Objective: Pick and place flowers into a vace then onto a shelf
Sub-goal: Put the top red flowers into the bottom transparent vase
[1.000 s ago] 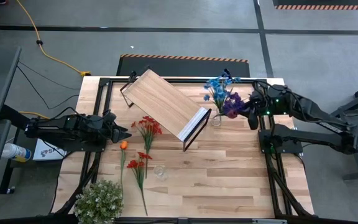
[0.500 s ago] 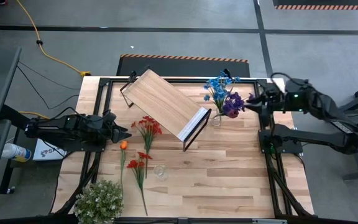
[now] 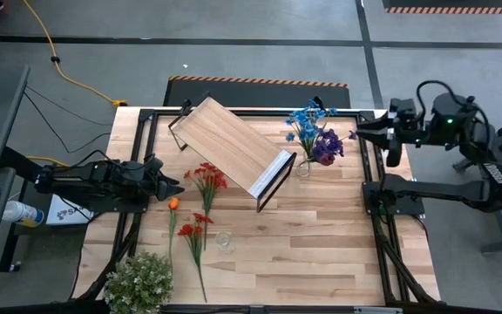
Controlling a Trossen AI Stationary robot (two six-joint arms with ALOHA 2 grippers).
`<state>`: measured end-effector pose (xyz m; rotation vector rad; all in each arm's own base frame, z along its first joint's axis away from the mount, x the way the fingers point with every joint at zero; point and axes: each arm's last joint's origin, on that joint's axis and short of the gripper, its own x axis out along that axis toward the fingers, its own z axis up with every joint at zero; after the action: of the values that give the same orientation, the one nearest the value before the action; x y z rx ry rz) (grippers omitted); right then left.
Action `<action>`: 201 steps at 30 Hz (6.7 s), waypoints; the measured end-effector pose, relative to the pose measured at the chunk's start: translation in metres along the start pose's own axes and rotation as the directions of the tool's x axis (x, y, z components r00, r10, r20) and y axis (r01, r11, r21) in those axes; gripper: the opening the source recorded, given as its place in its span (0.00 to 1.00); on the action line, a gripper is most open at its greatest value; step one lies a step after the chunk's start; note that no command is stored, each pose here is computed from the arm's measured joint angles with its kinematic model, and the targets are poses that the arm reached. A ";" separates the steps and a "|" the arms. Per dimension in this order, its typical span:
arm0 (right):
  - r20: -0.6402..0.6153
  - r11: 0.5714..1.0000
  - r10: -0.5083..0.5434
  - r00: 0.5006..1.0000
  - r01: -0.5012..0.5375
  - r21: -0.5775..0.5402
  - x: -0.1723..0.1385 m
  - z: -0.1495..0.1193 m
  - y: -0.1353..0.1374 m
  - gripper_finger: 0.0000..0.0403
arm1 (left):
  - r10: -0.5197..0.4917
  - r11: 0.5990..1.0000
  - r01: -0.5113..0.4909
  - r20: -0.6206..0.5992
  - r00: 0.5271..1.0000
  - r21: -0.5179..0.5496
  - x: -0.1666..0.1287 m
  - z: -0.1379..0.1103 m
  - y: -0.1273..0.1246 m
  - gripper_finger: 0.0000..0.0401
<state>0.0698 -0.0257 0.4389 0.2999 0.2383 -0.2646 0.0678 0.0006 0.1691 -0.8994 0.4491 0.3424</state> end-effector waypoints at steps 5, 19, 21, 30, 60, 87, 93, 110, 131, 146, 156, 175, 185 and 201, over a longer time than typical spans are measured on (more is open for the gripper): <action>0.048 0.999 0.048 0.998 -0.047 -0.019 -0.004 0.014 0.005 0.27 | -0.012 1.000 0.012 0.003 1.000 -0.026 0.000 0.001 -0.001 0.94; 0.154 0.981 0.150 0.977 -0.128 -0.144 0.004 0.031 0.009 0.27 | -0.300 0.926 0.338 0.218 0.929 -0.170 -0.007 0.021 -0.029 0.94; 0.147 0.981 0.148 0.978 -0.126 -0.150 0.007 0.032 0.009 0.27 | -0.373 0.891 0.425 0.276 0.886 -0.159 -0.011 0.027 -0.037 0.94; 0.137 0.979 0.144 0.980 -0.121 -0.164 0.019 0.035 0.007 0.27 | -0.473 0.847 0.527 0.357 0.805 -0.065 -0.025 0.043 -0.057 0.94; 0.186 0.976 0.156 0.970 -0.123 -0.181 0.025 0.042 0.008 0.27 | 0.352 0.927 -0.375 -0.305 0.885 -0.020 0.011 0.104 -0.161 0.94; 0.166 0.980 0.151 0.974 -0.126 -0.153 0.025 0.040 0.007 0.27 | 0.574 0.774 -0.631 -0.470 0.670 0.045 0.102 0.074 -0.154 0.94; 0.171 0.974 0.151 0.974 -0.118 -0.193 0.025 0.041 0.007 0.27 | 0.585 0.746 -0.666 -0.455 0.671 -0.023 0.115 0.062 -0.158 0.94; 0.143 0.974 0.147 0.979 -0.118 -0.192 0.026 0.038 0.007 0.27 | 0.713 0.600 -0.797 -0.408 0.571 -0.067 0.147 0.042 -0.146 0.94; 0.129 0.976 0.149 0.980 -0.125 -0.180 0.026 0.037 0.007 0.27 | 0.705 0.585 -0.797 -0.392 0.591 -0.151 0.178 0.013 -0.110 0.94; 0.129 0.977 0.149 0.980 -0.126 -0.170 0.026 0.037 0.007 0.27 | 0.727 0.569 -0.807 -0.363 0.583 -0.157 0.180 0.012 -0.107 0.94; 0.129 0.977 0.149 0.980 -0.126 -0.170 0.026 0.037 0.007 0.27 | 0.744 0.531 -0.835 -0.393 0.540 -0.143 0.190 0.001 -0.095 0.94; 0.129 0.977 0.149 0.980 -0.126 -0.170 0.026 0.037 0.007 0.27 | 0.755 0.501 -0.840 -0.372 0.541 -0.206 0.192 0.000 -0.094 0.63; 0.130 0.977 0.149 0.980 -0.126 -0.170 0.026 0.037 0.007 0.27 | 0.781 0.457 -0.847 -0.333 0.529 -0.274 0.191 0.001 -0.092 0.32; 0.129 0.977 0.149 0.980 -0.126 -0.170 0.026 0.037 0.007 0.27 | 0.832 0.442 -0.837 -0.201 0.517 -0.322 0.187 0.017 -0.110 0.11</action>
<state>0.1030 -0.0371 0.4678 0.1354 0.0973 -0.1274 0.2826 -0.0309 0.1562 -1.0024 0.8609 1.4130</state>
